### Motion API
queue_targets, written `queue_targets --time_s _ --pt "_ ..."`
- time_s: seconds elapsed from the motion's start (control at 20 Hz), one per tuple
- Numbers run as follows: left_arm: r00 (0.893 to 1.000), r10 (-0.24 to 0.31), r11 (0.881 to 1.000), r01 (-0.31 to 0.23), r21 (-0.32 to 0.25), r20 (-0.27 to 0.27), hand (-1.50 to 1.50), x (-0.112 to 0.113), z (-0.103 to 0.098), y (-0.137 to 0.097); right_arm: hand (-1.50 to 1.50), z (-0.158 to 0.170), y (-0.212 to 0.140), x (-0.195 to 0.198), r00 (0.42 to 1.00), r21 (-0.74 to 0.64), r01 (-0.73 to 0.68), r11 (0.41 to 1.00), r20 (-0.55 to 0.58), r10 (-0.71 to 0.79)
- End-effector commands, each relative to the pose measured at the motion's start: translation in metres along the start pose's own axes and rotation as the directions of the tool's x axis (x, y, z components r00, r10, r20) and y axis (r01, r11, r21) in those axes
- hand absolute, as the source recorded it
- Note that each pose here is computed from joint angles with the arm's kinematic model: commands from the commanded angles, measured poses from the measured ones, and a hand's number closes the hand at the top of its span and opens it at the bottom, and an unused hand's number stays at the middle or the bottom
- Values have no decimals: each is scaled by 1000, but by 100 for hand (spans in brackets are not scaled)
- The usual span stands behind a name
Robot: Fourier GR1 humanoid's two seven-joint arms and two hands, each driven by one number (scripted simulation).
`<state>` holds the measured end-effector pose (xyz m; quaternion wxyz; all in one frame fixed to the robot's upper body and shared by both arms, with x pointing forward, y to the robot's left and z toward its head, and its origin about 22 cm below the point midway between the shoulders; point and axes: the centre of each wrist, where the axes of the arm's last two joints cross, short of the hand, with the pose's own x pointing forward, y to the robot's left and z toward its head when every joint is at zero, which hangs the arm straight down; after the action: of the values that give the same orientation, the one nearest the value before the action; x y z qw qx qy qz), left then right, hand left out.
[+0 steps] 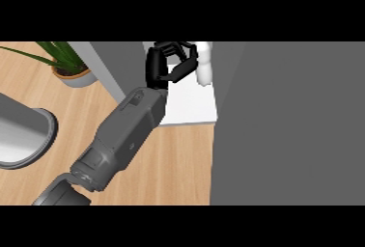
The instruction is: Pick up the bottled water, place it into the cabinet and close the cabinet
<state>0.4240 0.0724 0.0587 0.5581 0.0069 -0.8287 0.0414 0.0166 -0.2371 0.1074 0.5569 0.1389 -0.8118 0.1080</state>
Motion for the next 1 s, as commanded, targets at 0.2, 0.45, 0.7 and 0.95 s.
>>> queue_targets --time_s 0.2,0.45,0.7,0.95 --pt "968 217 956 -238 -174 -129 150 -7 36 -7 -150 -11 4 16 1000 -24 -4 1000 7 5" --pt "923 334 899 -373 -230 -193 -150 -12 88 -14 -150 -14 13 25 1000 -26 -17 1000 23 17" --pt "883 377 837 -455 -305 -281 -150 -10 139 -9 -150 -12 15 28 1000 -62 -22 998 19 23" --pt "891 390 872 -438 -220 -232 -150 -3 191 16 -150 -14 17 32 999 -88 -38 995 25 40"
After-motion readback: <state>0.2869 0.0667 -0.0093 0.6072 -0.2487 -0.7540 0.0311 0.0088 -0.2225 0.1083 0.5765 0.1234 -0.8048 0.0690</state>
